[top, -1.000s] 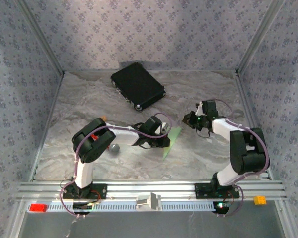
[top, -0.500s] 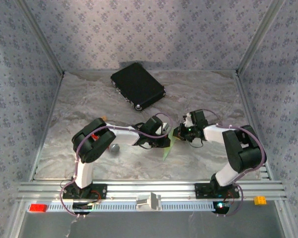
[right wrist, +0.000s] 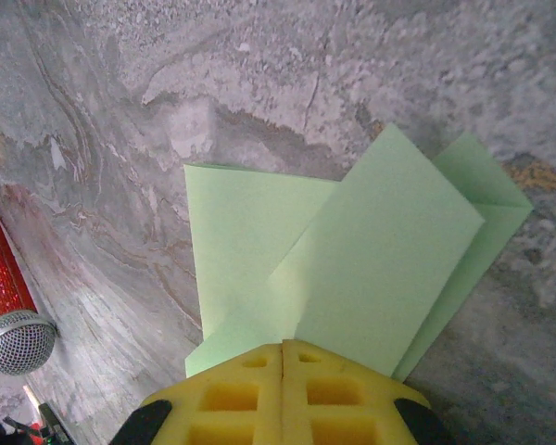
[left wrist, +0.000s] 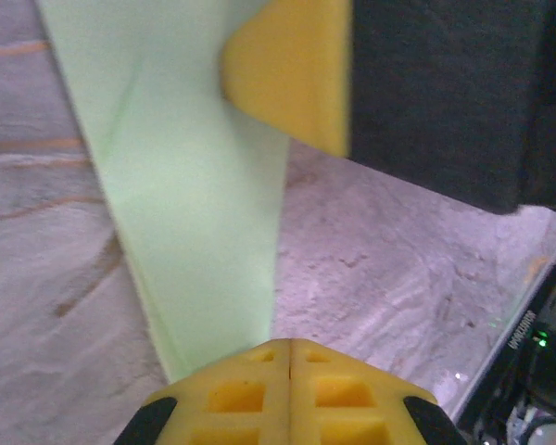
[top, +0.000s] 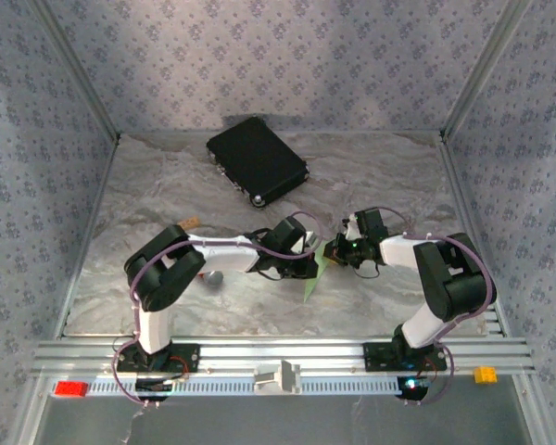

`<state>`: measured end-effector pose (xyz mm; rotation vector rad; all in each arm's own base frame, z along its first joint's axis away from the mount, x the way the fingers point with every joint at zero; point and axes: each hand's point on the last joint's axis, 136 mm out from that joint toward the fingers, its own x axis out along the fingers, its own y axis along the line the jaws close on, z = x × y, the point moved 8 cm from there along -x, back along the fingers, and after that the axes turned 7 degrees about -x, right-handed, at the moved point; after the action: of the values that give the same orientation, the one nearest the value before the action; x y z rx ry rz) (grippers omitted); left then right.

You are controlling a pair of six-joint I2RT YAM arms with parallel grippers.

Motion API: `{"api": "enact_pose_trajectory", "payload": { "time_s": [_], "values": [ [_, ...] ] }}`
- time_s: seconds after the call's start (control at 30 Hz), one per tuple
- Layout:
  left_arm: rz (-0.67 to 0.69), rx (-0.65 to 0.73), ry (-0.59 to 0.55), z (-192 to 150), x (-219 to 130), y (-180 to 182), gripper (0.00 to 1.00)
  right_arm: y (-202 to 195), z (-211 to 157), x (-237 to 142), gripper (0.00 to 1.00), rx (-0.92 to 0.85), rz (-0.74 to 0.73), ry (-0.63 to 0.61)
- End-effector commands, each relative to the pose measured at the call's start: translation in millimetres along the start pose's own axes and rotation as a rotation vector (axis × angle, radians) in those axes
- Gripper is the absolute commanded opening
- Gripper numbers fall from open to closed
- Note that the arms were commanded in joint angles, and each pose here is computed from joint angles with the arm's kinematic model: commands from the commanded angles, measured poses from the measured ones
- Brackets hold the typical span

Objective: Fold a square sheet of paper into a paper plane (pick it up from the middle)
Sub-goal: Fold the wing for the fifth time at the center of the table.

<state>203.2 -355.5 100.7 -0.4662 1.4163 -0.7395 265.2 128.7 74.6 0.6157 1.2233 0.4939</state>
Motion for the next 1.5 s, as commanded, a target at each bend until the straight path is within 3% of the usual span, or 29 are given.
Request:
{"api": "enact_pose_trajectory", "payload": {
  "time_s": [0.0,0.27,0.5,1.0,1.47],
  "values": [
    [-0.079,0.033,0.028,-1.8,-2.8,-22.1,0.05,-23.8,-12.6,4.2,0.03,0.07,-0.11,0.03],
    [0.032,-0.005,0.087,-7.1,25.6,-0.4,0.04,-25.1,-13.9,5.1,0.03,0.073,-0.108,0.038],
    [0.065,-0.052,0.106,-26.4,25.3,26.1,0.04,-28.6,-16.9,6.0,0.03,0.079,-0.116,0.047],
    [-0.063,0.062,0.111,-27.5,-2.8,-13.4,0.06,-30.0,-14.8,3.5,0.03,0.086,-0.114,0.039],
    [-0.005,0.056,0.144,-46.8,-4.3,6.8,0.05,-31.2,-16.0,2.2,0.03,0.09,-0.112,0.04]
  ]
}}
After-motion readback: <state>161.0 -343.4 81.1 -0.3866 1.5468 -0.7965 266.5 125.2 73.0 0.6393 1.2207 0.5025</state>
